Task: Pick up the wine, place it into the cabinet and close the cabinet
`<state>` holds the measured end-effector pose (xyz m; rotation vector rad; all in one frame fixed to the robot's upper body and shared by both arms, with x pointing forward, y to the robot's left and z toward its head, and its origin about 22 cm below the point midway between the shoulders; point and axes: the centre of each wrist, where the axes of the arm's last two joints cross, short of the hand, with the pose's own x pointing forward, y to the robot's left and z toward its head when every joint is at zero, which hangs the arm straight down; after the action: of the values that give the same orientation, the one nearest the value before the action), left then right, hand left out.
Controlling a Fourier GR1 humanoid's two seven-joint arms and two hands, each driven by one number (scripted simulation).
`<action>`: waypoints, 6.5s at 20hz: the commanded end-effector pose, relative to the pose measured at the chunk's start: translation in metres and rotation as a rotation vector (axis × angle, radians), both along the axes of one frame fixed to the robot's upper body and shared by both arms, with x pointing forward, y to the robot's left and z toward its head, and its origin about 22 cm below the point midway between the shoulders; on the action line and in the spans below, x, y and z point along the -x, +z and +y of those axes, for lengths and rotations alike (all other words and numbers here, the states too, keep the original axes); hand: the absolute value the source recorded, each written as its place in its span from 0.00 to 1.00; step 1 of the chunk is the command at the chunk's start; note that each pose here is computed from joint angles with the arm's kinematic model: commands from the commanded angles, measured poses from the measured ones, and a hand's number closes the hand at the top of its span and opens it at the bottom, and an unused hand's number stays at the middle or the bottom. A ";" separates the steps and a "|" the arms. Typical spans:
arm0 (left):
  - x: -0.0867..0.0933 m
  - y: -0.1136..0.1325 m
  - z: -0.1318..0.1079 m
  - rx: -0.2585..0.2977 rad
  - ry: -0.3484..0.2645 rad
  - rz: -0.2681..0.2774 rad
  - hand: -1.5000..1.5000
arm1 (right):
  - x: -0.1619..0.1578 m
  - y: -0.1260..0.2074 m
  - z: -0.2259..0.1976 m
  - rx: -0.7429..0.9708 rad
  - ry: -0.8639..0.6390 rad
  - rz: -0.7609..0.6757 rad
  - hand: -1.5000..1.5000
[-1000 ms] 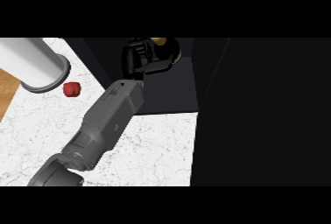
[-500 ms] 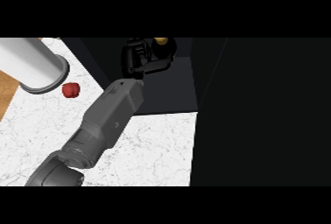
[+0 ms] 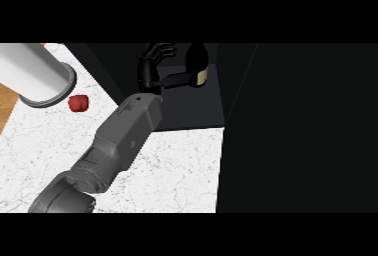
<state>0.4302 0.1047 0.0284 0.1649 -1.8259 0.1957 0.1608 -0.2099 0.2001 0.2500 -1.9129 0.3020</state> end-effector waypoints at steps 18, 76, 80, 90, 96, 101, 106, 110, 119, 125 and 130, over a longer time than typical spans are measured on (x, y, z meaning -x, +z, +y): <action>0.016 -0.036 0.021 -0.068 0.086 -0.004 0.00 | 0.019 -0.003 -0.004 -0.027 0.039 -0.025 0.00; 0.175 -0.047 -0.043 0.143 -0.228 -0.080 0.00 | 0.027 0.009 0.001 -0.047 -0.049 0.011 0.00; 0.196 -0.038 -0.059 0.176 -0.202 -0.118 0.00 | 0.025 0.016 0.001 -0.028 -0.041 -0.010 0.00; 0.247 0.001 -0.011 0.198 -0.187 -0.121 0.00 | 0.029 0.008 -0.008 -0.025 -0.027 -0.015 0.00; 0.275 0.002 0.008 0.185 -0.264 -0.112 0.00 | 0.019 0.006 0.000 -0.035 0.070 0.055 0.00; 0.307 0.006 0.032 0.187 -0.303 -0.124 0.00 | 0.021 0.005 -0.007 0.025 0.118 0.088 1.00; 0.300 0.020 0.076 0.163 -0.337 -0.120 0.00 | 0.030 0.004 -0.005 0.086 0.133 0.036 1.00; 0.307 0.022 0.084 0.169 -0.313 -0.127 0.00 | 0.028 -0.015 -0.002 0.023 0.242 0.159 1.00; 0.295 0.044 0.129 0.174 -0.254 -0.177 0.00 | 0.051 -0.011 0.029 -0.008 0.399 0.252 1.00; 0.302 0.045 0.166 0.175 -0.232 -0.156 0.00 | 0.070 0.000 0.051 0.066 0.521 0.183 1.00; 0.297 0.059 0.196 0.152 -0.229 -0.145 0.00 | 0.066 -0.004 0.087 0.074 0.561 0.188 1.00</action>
<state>0.1312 0.2799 0.0750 -0.1736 -1.9570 0.1984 0.1184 -0.1331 0.1791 0.6677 -1.5600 0.6502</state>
